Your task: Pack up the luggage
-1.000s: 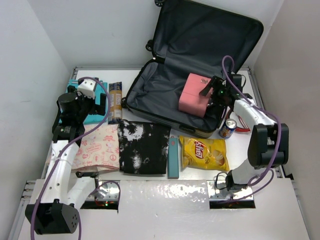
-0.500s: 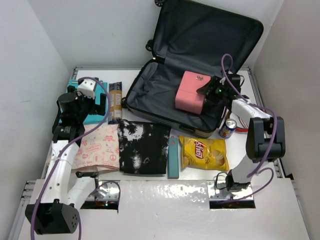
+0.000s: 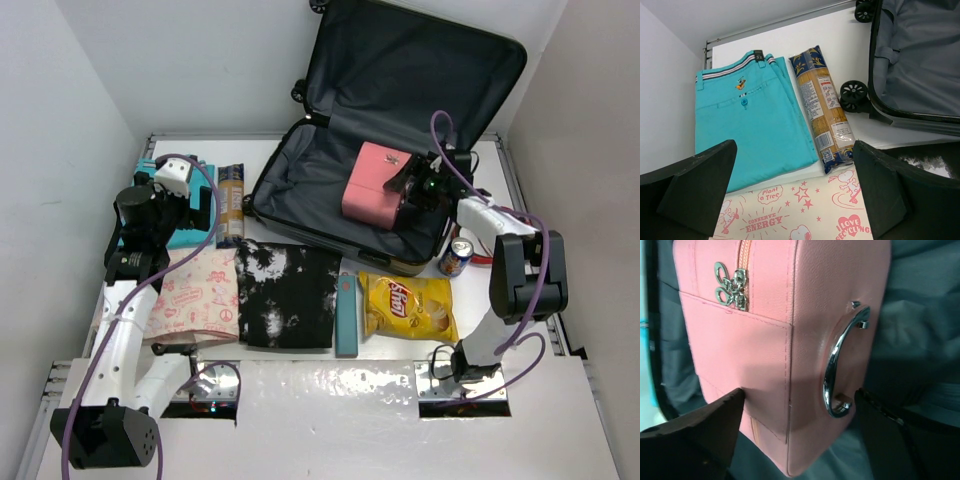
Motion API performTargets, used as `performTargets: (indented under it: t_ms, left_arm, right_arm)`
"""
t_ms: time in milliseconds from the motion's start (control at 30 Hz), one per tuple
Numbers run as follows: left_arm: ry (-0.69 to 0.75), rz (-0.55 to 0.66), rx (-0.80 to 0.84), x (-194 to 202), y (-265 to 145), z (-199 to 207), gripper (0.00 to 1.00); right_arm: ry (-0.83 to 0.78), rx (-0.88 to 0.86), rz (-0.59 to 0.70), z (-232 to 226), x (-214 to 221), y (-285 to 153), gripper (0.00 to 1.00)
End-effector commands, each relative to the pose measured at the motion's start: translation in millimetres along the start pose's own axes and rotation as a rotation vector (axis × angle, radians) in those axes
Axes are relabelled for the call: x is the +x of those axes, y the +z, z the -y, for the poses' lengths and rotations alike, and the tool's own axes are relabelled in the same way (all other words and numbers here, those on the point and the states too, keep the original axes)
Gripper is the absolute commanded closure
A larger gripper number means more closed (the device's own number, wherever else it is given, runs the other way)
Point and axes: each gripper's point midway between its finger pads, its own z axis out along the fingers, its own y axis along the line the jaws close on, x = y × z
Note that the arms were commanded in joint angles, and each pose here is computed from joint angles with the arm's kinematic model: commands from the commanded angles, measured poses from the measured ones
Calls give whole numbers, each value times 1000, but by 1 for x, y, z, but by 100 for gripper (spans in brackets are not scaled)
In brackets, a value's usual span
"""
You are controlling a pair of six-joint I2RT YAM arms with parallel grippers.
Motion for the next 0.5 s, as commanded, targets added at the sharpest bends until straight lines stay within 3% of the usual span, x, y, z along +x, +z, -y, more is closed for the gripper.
performTargets:
  t_ms: [0,200,467]
  left_arm:
    - [0,51,1,-12,-1,1,0]
    - [2,54,7,-12,0,2,0]
    - [-4,57,17,-13,-1,4,0]
  right_arm:
    - [-114,79,-28,-1,-7,-17,10]
    - [-172,161,23,-3,-31,-45,2]
    - [-203,105,23,-28,-40,-70,1]
